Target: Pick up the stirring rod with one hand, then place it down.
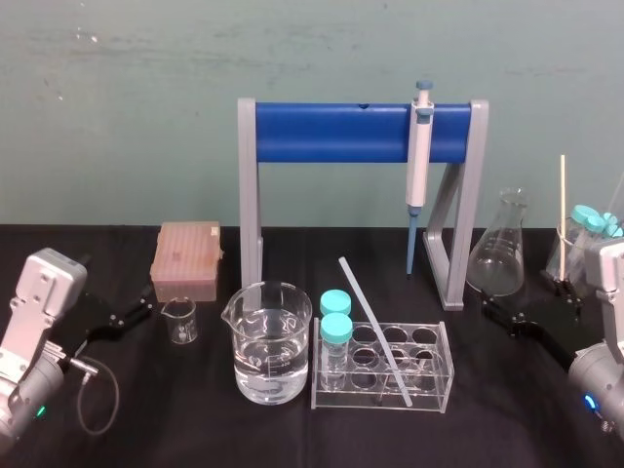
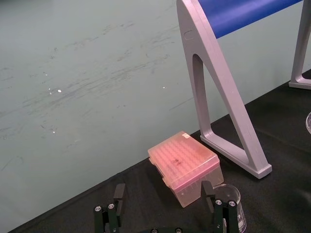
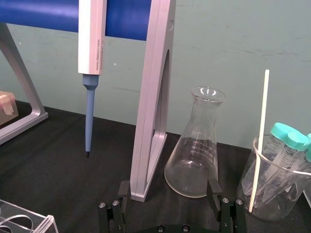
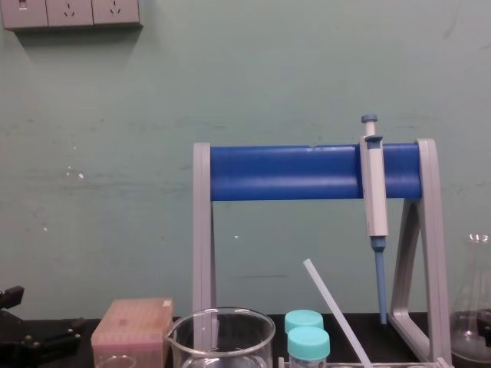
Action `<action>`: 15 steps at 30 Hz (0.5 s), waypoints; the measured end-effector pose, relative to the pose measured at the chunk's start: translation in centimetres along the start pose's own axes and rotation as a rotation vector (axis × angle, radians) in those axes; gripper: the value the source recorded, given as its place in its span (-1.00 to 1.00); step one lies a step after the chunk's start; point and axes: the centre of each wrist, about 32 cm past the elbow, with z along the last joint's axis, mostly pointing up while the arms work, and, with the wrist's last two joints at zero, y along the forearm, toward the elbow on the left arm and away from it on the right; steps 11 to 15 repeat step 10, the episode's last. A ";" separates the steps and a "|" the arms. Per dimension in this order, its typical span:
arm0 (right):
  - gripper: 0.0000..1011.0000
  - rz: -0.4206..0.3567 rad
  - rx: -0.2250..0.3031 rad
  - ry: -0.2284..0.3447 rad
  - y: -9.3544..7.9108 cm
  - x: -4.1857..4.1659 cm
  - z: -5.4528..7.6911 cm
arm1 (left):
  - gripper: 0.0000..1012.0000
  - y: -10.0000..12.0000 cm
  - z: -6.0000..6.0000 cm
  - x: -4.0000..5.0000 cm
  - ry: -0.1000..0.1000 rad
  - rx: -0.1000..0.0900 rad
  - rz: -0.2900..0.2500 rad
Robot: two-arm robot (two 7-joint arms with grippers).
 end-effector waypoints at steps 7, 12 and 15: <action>0.98 0.002 0.003 0.000 0.0 0.00 0.0 | 0.98 0.0 0.0 0.00 0.000 0.000 0.000; 0.98 0.002 0.004 0.001 0.0 0.00 0.1 | 0.98 0.0 0.0 0.00 0.000 0.000 0.000; 0.98 0.002 0.004 0.001 0.0 0.00 0.1 | 0.98 0.0 0.0 0.00 0.000 0.000 0.000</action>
